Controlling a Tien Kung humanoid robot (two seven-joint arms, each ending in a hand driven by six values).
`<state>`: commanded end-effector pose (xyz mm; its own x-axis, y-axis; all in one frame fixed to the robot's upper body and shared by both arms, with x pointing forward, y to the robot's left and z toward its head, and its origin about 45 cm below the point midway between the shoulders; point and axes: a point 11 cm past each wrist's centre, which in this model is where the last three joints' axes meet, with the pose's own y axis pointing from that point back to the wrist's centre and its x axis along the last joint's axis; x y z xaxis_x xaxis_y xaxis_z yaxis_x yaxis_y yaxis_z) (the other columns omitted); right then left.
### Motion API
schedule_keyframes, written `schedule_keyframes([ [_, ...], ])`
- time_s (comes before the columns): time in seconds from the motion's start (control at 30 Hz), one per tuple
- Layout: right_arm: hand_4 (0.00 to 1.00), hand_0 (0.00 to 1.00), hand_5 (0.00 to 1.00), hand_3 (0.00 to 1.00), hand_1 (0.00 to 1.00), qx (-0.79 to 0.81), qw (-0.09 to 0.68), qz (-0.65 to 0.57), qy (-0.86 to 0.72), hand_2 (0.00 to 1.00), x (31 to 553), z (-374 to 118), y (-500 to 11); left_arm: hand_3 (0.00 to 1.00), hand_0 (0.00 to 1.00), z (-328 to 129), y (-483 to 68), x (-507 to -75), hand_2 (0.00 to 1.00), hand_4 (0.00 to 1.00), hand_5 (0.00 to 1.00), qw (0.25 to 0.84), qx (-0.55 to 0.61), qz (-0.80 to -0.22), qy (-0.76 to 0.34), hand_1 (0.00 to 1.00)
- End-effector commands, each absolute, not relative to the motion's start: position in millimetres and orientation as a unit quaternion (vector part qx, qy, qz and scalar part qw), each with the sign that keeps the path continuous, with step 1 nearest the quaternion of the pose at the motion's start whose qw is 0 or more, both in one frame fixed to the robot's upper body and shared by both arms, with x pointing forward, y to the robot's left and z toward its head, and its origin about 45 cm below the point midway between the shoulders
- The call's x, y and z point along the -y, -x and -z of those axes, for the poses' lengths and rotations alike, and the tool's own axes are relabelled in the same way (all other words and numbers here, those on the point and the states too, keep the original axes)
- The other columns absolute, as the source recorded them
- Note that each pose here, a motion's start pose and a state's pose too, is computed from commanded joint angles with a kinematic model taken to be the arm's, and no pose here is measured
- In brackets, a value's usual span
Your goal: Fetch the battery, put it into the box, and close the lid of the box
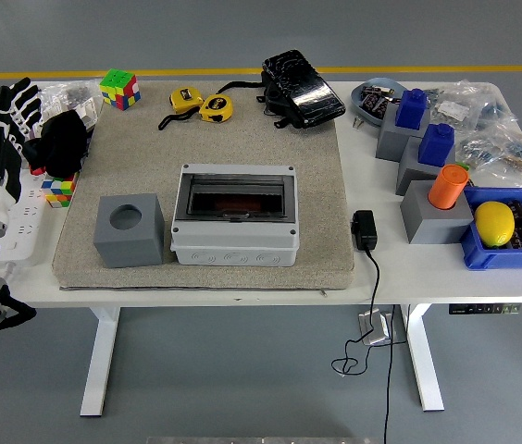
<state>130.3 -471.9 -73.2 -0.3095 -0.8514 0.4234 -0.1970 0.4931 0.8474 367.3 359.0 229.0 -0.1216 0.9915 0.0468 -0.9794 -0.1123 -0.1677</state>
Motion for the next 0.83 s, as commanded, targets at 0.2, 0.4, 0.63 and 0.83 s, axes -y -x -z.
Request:
schedule_keyframes([
  [0.2, 0.998, 0.847, 0.998, 0.809, 0.821, 0.729, 0.463, 0.353, -0.36, 0.782, 471.5, 73.1, -131.1, 0.883, 0.914, -230.2, -367.8, -358.7, 0.902, 0.998, 0.998, 0.662, 0.081, -0.745, 0.037, 0.919],
  [0.4, 0.998, 0.848, 0.998, 0.809, 0.82, 0.73, 0.462, 0.352, -0.36, 0.782, 470.9, 73.0, -132.6, 0.882, 0.913, -231.6, -368.4, -359.0, 0.901, 0.998, 0.998, 0.661, 0.083, -0.745, 0.039, 0.919],
  [0.63, 0.998, 0.848, 0.998, 0.809, 0.82, 0.73, 0.46, 0.353, -0.361, 0.782, 469.9, 73.3, -133.0, 0.883, 0.914, -231.9, -368.6, -359.0, 0.901, 0.998, 0.998, 0.661, 0.083, -0.745, 0.038, 0.917],
  [0.83, 0.998, 0.849, 0.998, 0.809, 0.82, 0.731, 0.459, 0.354, -0.36, 0.781, 469.9, 73.3, -132.9, 0.882, 0.914, -232.1, -368.8, -358.7, 0.9, 0.998, 0.998, 0.661, 0.083, -0.745, 0.039, 0.917],
])
